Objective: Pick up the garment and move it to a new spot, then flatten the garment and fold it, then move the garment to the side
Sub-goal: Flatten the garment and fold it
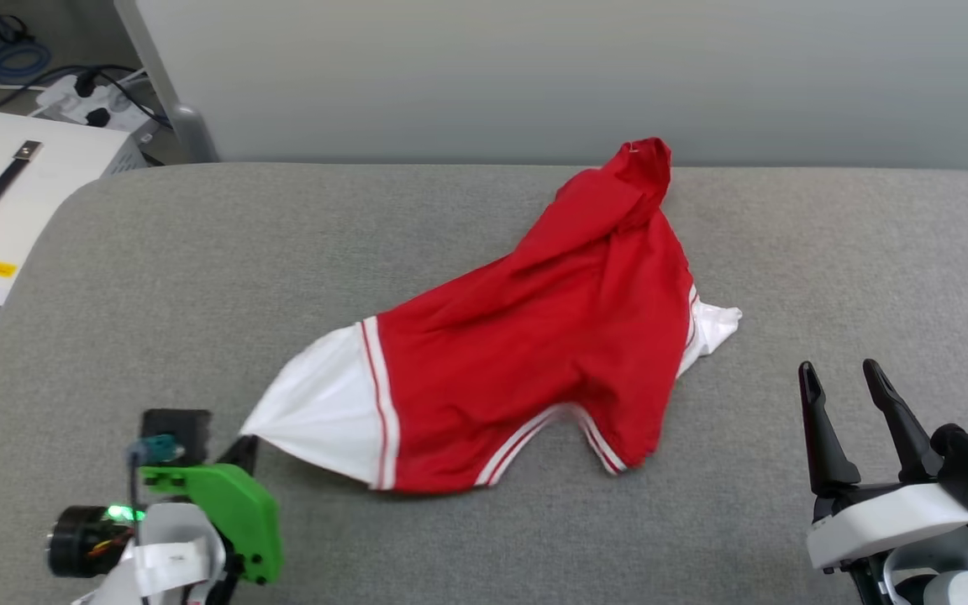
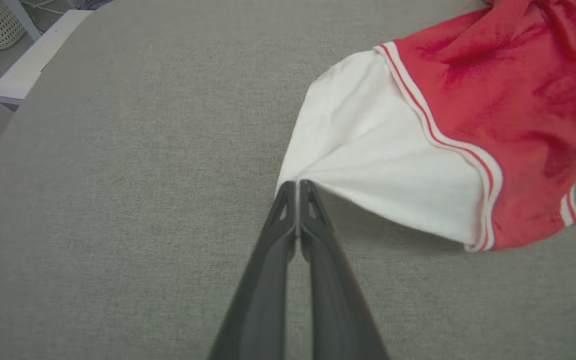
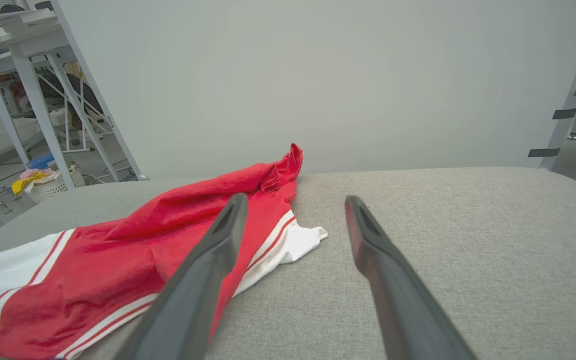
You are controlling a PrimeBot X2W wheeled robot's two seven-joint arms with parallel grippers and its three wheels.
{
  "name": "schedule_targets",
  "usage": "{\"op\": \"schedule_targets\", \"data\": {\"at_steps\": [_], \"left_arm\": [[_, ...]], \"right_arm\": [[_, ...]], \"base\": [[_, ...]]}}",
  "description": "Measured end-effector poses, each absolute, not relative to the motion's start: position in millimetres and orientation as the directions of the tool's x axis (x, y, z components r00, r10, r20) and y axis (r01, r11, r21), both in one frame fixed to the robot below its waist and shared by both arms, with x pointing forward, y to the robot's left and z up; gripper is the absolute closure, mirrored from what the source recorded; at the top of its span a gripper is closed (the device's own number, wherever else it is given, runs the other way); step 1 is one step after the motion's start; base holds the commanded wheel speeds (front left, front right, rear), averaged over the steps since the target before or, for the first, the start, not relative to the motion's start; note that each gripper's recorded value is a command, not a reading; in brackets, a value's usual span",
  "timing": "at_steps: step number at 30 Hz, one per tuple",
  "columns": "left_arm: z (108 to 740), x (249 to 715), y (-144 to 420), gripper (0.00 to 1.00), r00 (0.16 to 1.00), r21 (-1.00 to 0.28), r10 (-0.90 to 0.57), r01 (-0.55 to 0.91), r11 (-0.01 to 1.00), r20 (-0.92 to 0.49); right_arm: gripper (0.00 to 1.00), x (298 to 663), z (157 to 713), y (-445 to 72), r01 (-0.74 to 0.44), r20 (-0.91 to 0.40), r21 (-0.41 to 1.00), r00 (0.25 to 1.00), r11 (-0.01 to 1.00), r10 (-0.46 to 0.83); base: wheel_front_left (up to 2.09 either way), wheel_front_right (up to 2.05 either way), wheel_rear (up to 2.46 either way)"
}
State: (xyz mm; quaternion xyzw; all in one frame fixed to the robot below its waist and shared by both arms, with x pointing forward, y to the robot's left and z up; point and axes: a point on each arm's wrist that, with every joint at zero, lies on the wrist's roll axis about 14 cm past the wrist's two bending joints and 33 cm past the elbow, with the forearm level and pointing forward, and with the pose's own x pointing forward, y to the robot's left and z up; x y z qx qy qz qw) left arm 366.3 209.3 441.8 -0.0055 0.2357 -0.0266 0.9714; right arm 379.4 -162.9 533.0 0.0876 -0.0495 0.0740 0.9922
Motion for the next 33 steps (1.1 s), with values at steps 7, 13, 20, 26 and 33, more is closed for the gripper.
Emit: {"op": "schedule_targets", "data": {"at_steps": [7,13,20,26,33], "left_arm": [[442,360,250,1.0,0.897,-0.003,0.08,-0.09,0.996,-0.435],[425,357,269,0.0,0.886,0.026,0.16,-0.165,0.986,-0.434],[448,371,248,0.0,0.956,-0.032,0.103,-0.116,0.993,-0.274],[481,375,209,0.0,0.996,-0.115,-0.008,-0.003,0.993,-0.092],[501,369,182,0.0,0.998,-0.161,-0.066,0.066,0.985,0.003]], "right_arm": [[0.0,379,533,-159,-0.166,0.105,0.162,0.983,0.973,0.151],[0.0,380,527,-161,-0.157,0.081,0.163,0.986,0.974,0.146],[0.0,383,522,-157,-0.169,0.052,0.159,0.985,0.973,0.163],[0.0,392,511,-154,-0.212,-0.036,0.098,0.976,0.972,0.217],[0.0,427,491,-137,-0.311,-0.27,0.08,0.908,0.947,0.321]], "base": [[0.0,0.0,0.0],[0.0,0.0,0.0],[0.0,0.0,0.0],[0.0,0.0,0.0],[0.0,0.0,0.0]]}}
